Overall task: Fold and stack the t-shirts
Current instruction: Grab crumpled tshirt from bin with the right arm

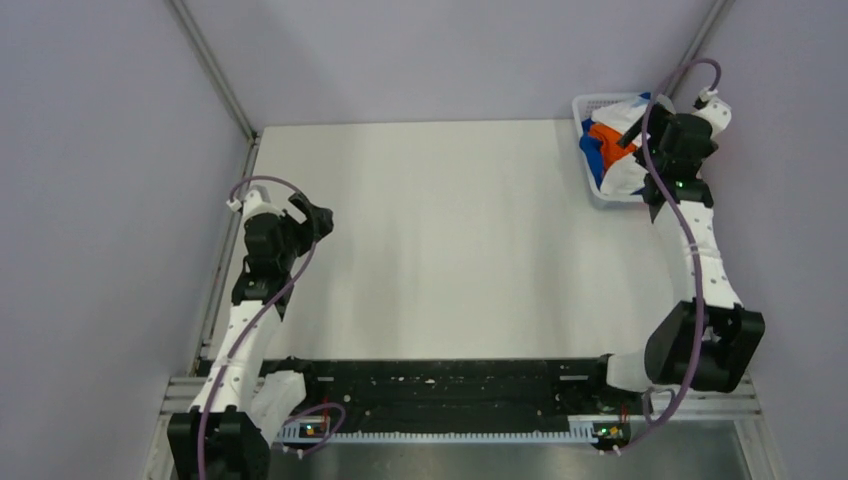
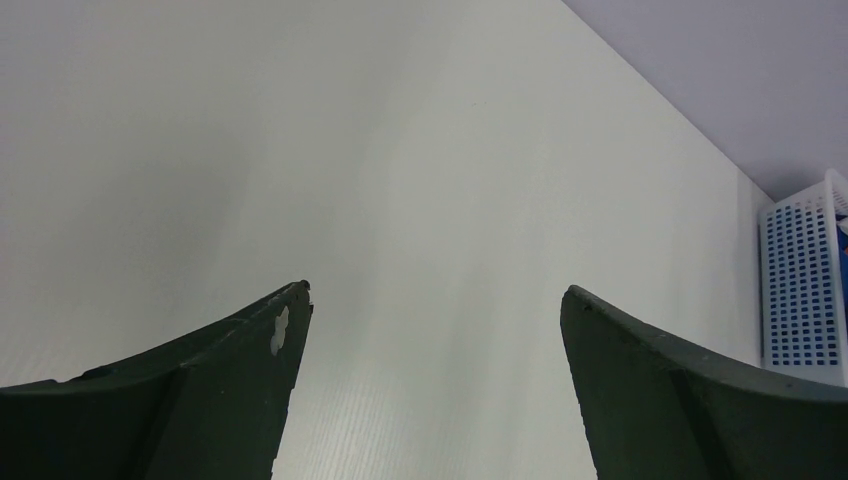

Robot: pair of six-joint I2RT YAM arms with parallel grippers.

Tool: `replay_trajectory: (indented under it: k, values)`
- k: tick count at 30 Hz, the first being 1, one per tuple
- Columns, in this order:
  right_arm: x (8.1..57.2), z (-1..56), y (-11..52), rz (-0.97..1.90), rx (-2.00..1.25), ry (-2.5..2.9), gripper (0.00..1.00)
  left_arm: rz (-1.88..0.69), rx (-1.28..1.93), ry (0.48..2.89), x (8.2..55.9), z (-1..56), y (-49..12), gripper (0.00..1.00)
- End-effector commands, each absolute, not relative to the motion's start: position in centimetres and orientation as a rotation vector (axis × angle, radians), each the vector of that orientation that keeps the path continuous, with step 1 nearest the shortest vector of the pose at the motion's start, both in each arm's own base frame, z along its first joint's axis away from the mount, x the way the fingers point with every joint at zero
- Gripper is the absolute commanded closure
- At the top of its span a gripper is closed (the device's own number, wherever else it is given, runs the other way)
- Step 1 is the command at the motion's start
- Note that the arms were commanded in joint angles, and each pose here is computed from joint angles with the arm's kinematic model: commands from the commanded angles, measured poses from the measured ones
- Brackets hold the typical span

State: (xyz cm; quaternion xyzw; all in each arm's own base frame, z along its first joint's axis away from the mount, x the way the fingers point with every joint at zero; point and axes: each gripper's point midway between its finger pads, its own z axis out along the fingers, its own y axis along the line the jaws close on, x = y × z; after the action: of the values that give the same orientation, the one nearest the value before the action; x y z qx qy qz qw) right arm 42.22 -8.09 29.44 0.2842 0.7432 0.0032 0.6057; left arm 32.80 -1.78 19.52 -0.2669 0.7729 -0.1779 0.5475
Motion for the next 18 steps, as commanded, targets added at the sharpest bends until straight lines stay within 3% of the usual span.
replay_trajectory:
  k: [1, 13, 18]
  values:
    - [45.1, 28.3, -12.4, -0.065, 0.677, 1.790, 0.01, -0.411, -0.596, 1.797, 33.9, 20.5, -1.5, 0.01]
    - [53.5, 21.4, -17.3, 0.005, 0.740, 1.974, 0.02, -0.411, -0.595, 1.850, 35.1, 19.4, -1.8, 0.01]
    - [55.3, 20.5, -18.5, -0.008, 0.753, 1.970, 0.17, -0.419, -0.591, 1.863, 35.2, 19.1, -2.0, 0.01]
